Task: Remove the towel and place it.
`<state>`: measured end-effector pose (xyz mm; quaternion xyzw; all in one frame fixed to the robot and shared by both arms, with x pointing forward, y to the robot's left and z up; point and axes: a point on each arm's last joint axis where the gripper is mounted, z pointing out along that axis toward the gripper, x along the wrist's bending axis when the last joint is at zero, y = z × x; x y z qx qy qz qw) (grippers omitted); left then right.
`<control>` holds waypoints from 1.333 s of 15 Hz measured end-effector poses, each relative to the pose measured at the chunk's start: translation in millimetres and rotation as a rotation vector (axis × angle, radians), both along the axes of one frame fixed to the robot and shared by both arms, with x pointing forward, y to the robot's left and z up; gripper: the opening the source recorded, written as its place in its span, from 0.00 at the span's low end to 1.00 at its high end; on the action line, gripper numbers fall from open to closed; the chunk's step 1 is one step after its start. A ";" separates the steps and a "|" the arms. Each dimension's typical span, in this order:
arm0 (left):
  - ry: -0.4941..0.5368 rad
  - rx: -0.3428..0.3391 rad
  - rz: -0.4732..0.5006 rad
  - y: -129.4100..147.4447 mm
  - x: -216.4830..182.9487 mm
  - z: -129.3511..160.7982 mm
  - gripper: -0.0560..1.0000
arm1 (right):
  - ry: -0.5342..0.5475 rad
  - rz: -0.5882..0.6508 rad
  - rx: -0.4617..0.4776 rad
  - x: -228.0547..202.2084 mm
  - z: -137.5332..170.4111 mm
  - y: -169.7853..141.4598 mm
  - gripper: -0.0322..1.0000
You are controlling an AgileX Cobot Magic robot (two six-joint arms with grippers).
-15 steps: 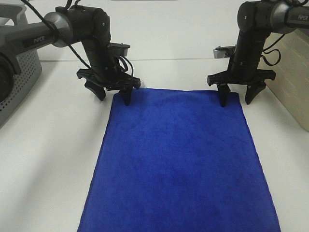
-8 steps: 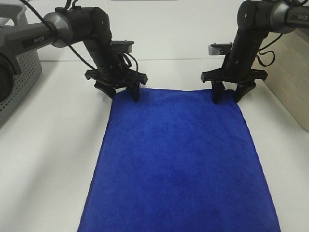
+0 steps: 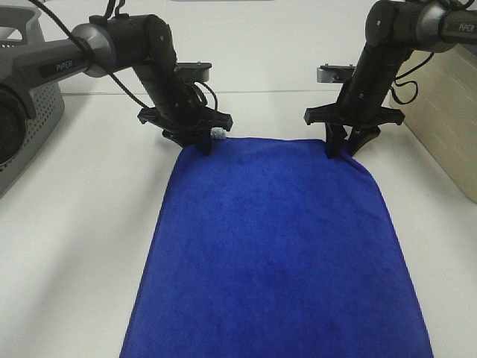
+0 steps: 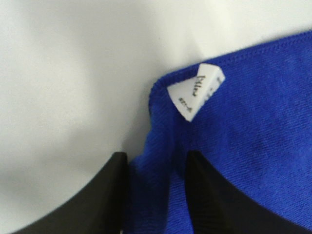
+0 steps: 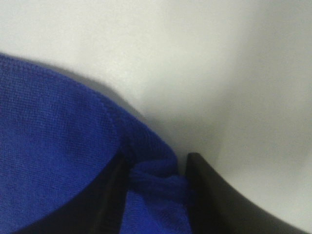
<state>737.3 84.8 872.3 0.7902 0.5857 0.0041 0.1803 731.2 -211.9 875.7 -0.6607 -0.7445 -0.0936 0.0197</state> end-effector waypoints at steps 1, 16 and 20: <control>-0.008 -0.001 -0.005 -0.2 0.6 0.2 0.26 | -0.001 0.000 0.000 0.2 -1.0 0.0 0.34; -0.227 0.225 -0.125 10.3 17.5 43.1 0.06 | -0.201 0.048 0.072 15.0 26.1 6.8 0.06; -0.298 0.285 -0.122 15.7 24.1 49.7 0.06 | -0.369 0.083 0.093 32.1 52.7 10.2 0.06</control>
